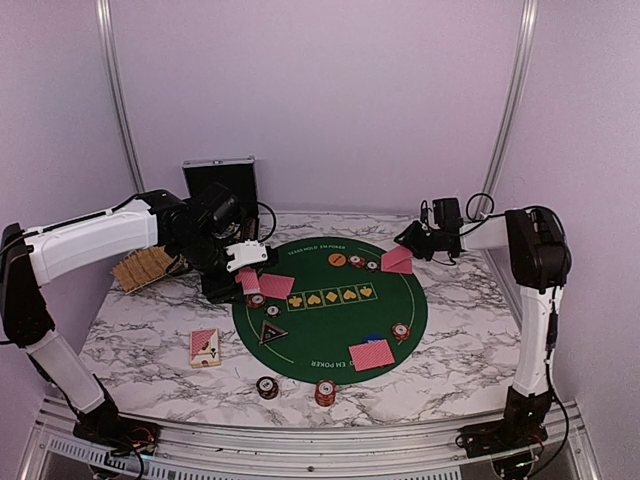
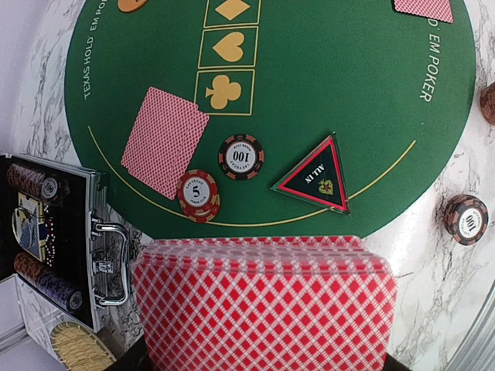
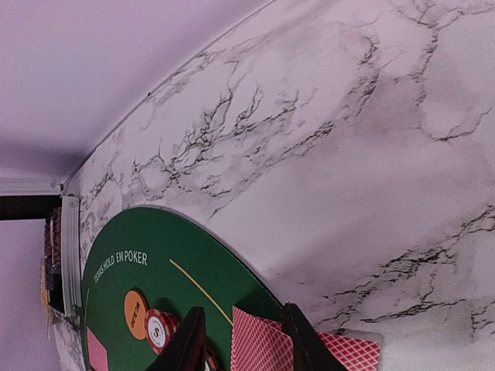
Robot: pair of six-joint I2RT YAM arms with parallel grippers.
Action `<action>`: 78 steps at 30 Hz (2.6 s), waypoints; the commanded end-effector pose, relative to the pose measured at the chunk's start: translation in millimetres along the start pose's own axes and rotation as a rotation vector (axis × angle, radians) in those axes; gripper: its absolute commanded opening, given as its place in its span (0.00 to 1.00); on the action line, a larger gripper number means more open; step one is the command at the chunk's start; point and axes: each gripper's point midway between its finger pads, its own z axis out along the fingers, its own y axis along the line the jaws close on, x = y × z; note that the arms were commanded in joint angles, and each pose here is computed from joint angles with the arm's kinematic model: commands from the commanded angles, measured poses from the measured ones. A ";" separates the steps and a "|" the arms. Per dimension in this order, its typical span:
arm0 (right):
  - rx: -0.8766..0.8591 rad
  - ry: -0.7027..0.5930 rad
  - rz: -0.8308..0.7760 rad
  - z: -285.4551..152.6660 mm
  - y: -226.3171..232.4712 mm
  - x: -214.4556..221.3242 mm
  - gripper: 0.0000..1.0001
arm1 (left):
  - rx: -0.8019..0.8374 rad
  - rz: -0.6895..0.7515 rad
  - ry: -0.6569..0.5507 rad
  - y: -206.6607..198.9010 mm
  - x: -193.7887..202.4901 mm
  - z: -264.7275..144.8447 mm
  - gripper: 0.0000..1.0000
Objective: Distribute texas hold em gaming equipment
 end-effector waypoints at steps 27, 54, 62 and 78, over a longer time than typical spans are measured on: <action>-0.186 0.037 -0.090 -80.4 102.3 38.4 0.89 | -0.006 -0.009 -0.019 0.3 -4.5 -7.3 0.00; -0.880 0.632 0.016 -85.0 297.7 295.4 0.91 | -0.007 -0.019 -0.047 4.2 -14.6 -11.8 0.00; -0.905 0.667 0.033 -74.0 310.3 306.3 0.91 | -0.009 -0.022 -0.051 4.8 -15.4 -12.9 0.00; -0.955 0.720 0.037 -65.5 334.7 323.3 0.90 | -0.001 -0.020 -0.053 3.9 -16.5 -11.8 0.00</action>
